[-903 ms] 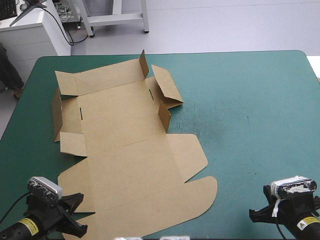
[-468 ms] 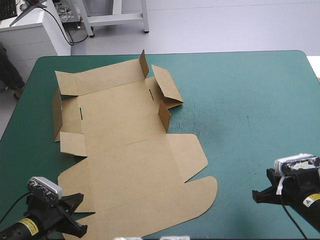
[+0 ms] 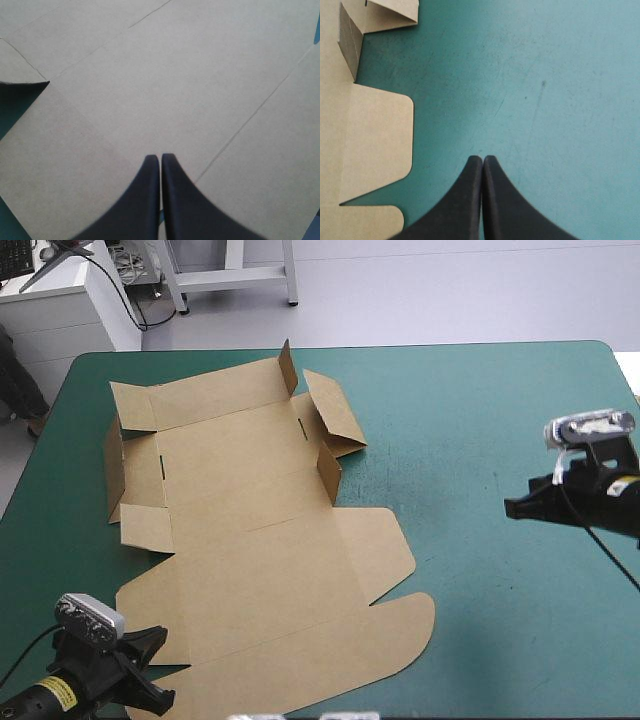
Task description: Fold the box
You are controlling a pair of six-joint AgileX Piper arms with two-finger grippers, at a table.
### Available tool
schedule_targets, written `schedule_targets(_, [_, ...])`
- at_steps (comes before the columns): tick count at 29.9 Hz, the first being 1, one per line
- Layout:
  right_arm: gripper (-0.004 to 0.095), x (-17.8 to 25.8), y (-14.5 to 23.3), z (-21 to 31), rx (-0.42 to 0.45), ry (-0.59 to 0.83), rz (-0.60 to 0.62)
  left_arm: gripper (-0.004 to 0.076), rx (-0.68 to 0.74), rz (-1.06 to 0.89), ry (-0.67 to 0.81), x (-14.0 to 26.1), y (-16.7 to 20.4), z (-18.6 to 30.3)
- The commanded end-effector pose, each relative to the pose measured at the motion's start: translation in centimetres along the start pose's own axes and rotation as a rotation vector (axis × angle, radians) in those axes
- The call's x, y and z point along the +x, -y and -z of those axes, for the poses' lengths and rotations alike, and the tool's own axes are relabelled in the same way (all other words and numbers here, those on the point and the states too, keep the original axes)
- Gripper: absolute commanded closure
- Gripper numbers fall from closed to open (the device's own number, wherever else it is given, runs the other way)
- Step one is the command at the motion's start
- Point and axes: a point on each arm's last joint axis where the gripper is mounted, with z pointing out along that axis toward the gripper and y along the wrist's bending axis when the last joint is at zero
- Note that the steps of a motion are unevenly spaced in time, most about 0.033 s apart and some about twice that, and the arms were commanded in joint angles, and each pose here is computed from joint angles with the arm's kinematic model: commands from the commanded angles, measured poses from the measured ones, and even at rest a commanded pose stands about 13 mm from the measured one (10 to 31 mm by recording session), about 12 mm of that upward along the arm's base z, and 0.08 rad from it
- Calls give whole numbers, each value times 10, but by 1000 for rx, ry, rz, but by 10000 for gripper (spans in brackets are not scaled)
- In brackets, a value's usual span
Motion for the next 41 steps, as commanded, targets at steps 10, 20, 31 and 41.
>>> schedule_targets(10, [904,-101,-20,-32,-159,62,96,732,8,9,77,-11,1,4])
schedule_targets(20, [905,-134,-85,-110,-226,-27,215,732,8,10,77,-11,1,4])
schedule_targets(31, [903,-148,-122,-153,-288,-54,256,732,8,10,77,-11,1,4])
schedule_targets(41, [578,-136,-123,-174,-264,-173,289,732,8,10,78,-11,1,4])
